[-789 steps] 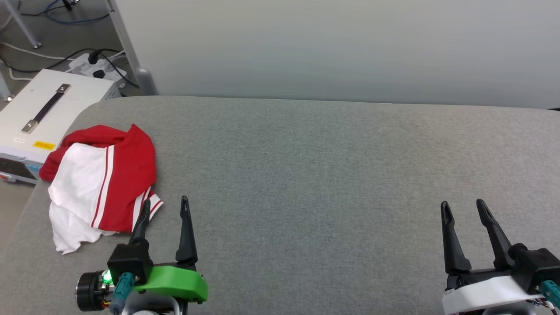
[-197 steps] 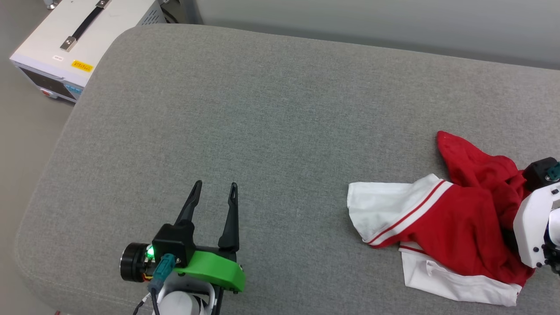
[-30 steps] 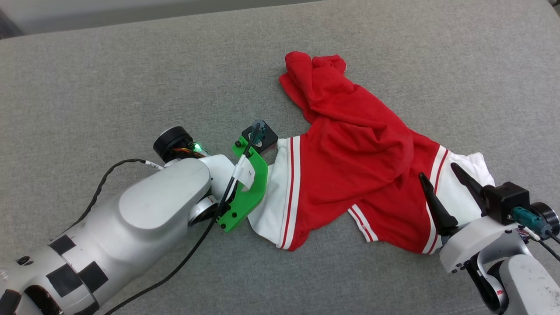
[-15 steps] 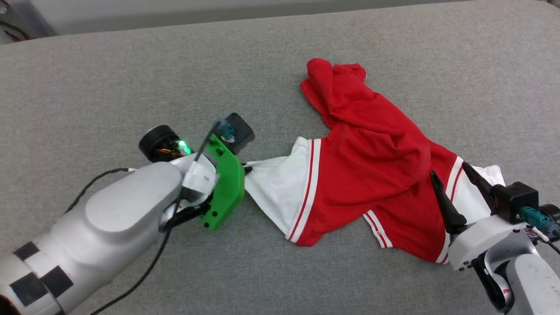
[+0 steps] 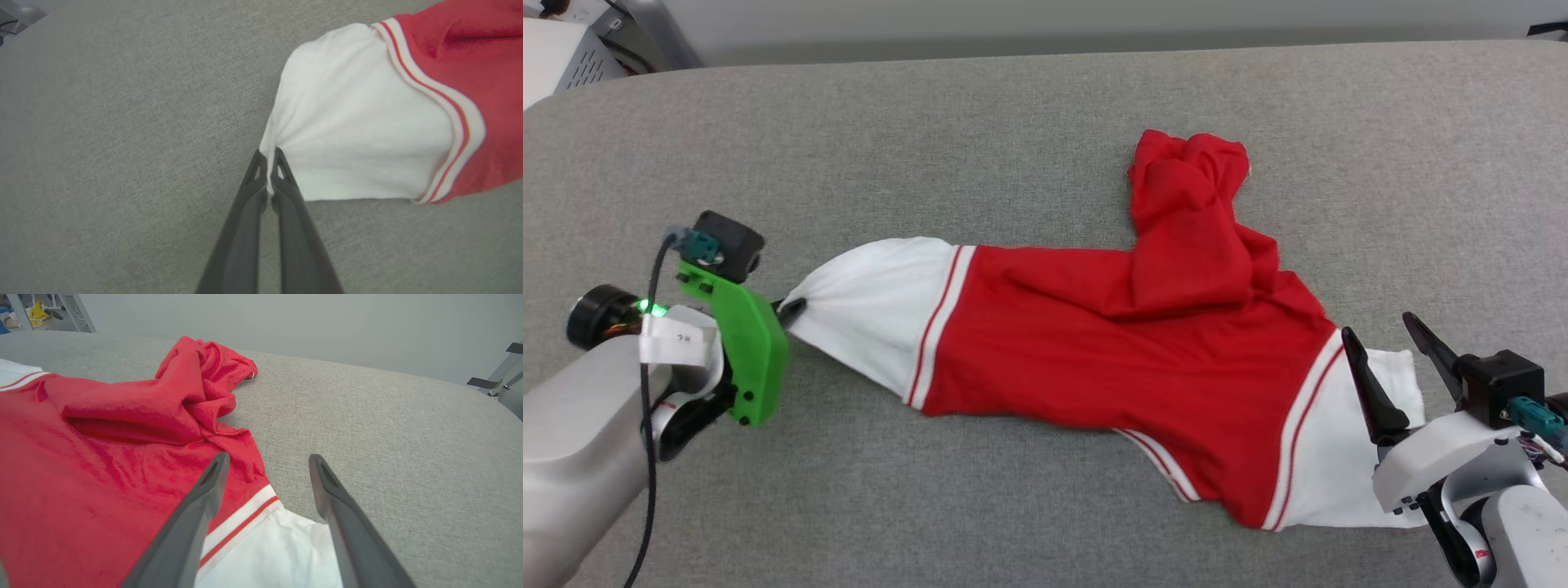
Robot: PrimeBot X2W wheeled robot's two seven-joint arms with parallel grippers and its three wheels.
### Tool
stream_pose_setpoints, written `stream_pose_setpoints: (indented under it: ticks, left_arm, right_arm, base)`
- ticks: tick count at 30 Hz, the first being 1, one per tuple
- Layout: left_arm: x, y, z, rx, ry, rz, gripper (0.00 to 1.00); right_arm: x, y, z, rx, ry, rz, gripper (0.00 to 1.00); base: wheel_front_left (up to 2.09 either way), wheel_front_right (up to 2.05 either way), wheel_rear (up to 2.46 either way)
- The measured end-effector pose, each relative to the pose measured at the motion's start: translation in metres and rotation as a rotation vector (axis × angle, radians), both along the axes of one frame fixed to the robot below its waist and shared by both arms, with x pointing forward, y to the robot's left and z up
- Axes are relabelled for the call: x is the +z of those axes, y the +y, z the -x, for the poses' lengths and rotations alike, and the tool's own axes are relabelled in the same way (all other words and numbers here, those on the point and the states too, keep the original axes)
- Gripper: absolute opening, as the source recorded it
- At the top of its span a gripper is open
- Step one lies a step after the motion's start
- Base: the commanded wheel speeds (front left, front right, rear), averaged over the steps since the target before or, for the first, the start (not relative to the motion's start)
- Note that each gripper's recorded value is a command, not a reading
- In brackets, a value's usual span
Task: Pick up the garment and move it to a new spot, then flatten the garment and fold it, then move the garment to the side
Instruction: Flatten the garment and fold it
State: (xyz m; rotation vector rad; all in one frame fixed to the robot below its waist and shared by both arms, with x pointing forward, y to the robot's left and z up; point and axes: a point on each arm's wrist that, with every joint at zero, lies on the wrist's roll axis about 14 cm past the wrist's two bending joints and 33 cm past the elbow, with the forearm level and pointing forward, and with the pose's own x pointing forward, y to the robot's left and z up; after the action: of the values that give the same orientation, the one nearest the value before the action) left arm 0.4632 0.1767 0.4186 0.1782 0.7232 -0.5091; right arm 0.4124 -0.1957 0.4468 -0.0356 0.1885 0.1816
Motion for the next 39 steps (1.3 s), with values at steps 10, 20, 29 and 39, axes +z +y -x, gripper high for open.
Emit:
stream_pose_setpoints:
  ticks: [10,20,29,39]
  left_arm:
    - [-0.039,0.06,0.003,0.213,0.041,-0.047,0.0]
    - [-0.026,0.051,-0.004,0.236,-0.153,0.023,1.0]
    - [0.05,0.04,-0.013,0.313,-0.47,0.116,1.0]
    - [0.097,0.043,0.043,0.451,-0.743,0.115,1.0]
  right_arm:
    - [-0.001,-0.015,0.006,-0.032,0.016,0.03,1.0]
    - [0.026,-0.022,0.003,-0.029,-0.043,0.037,1.0]
    - [0.081,-0.013,-0.018,0.08,-0.091,0.086,1.0]
    - [0.042,0.008,0.008,0.272,0.384,0.19,1.0]
  base:
    - [0.0,0.0,0.0]
    - [0.0,0.0,0.0]
    - [0.0,0.0,0.0]
    - [0.0,0.0,0.0]
